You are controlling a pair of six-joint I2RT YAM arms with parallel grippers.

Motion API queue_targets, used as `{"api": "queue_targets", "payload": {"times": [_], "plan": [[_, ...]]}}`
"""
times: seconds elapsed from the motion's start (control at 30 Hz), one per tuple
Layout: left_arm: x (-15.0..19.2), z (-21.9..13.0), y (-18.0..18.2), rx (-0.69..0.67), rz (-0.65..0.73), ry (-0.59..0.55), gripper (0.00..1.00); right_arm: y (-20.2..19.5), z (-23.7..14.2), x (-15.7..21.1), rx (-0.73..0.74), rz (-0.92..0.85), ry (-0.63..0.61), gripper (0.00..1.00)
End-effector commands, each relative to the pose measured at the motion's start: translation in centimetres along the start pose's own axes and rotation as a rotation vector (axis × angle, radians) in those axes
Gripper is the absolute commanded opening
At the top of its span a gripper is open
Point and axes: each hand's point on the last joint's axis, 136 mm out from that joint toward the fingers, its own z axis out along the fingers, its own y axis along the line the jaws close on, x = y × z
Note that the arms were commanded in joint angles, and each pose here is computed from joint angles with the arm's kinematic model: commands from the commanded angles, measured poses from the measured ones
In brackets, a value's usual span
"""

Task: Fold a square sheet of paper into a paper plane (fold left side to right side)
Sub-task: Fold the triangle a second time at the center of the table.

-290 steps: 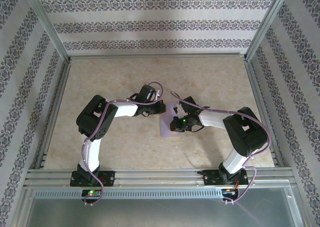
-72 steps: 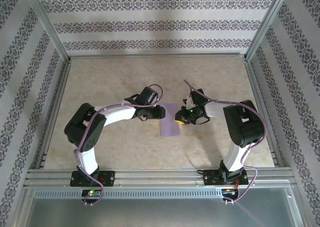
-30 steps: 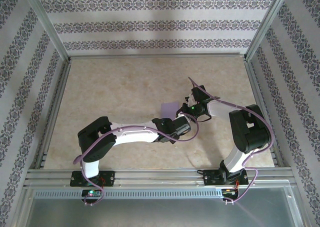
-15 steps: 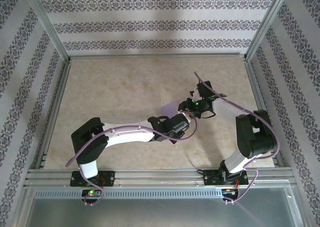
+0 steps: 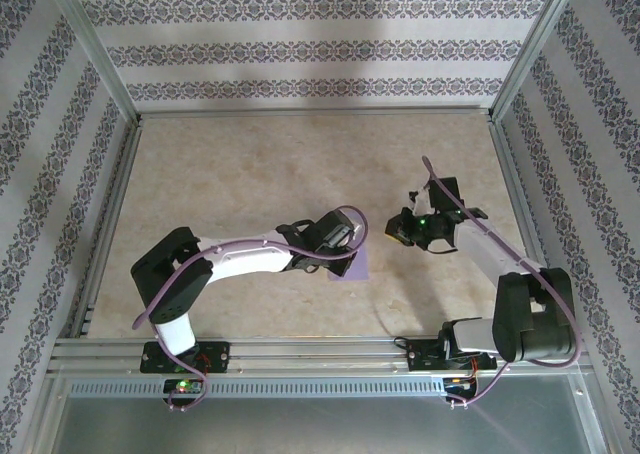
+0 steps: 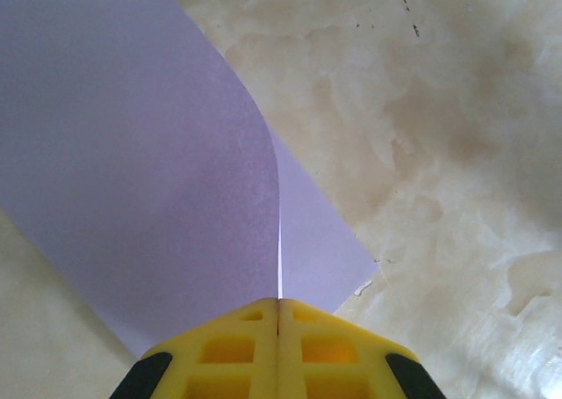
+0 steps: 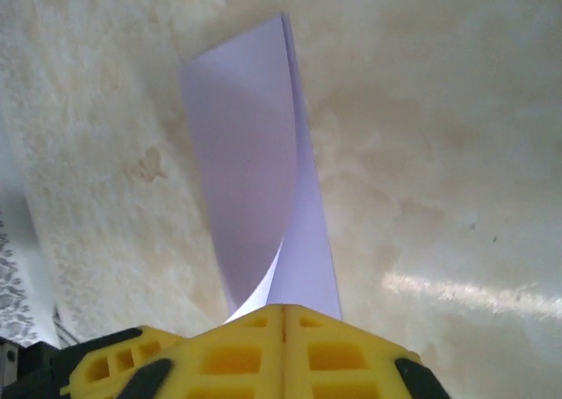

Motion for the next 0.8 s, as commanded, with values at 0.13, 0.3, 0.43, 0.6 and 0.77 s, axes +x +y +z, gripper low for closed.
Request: {"api": "queue_targets", "payload": {"times": [0.13, 0.3, 0.43, 0.6, 0.77], "plan": [[-1.6, -0.4, -1.0, 0.11, -0.101, -0.049, 0.0, -0.4, 2.2, 5.3, -0.027, -0.016, 0.123, 0.0], [-1.4, -0.2, -0.7, 0.103, -0.116, -0.044, 0.0, -0.1, 4.3, 7.6, 0.0, -0.054, 0.18, 0.0], [-1.2, -0.1, -0.3, 0.095, -0.124, -0.034, 0.0, -0.6, 5.4, 8.1, 0.036, -0.07, 0.198, 0.0], [-0.9, 0.1, -0.1, 0.091, -0.131, -0.022, 0.0, -1.0, 6.1, 8.0, 0.07, -0.087, 0.213, 0.0], [-0.6, 0.2, 0.2, 0.09, -0.142, -0.017, 0.0, -2.0, 6.6, 8.2, 0.126, -0.09, 0.227, 0.0]]}}
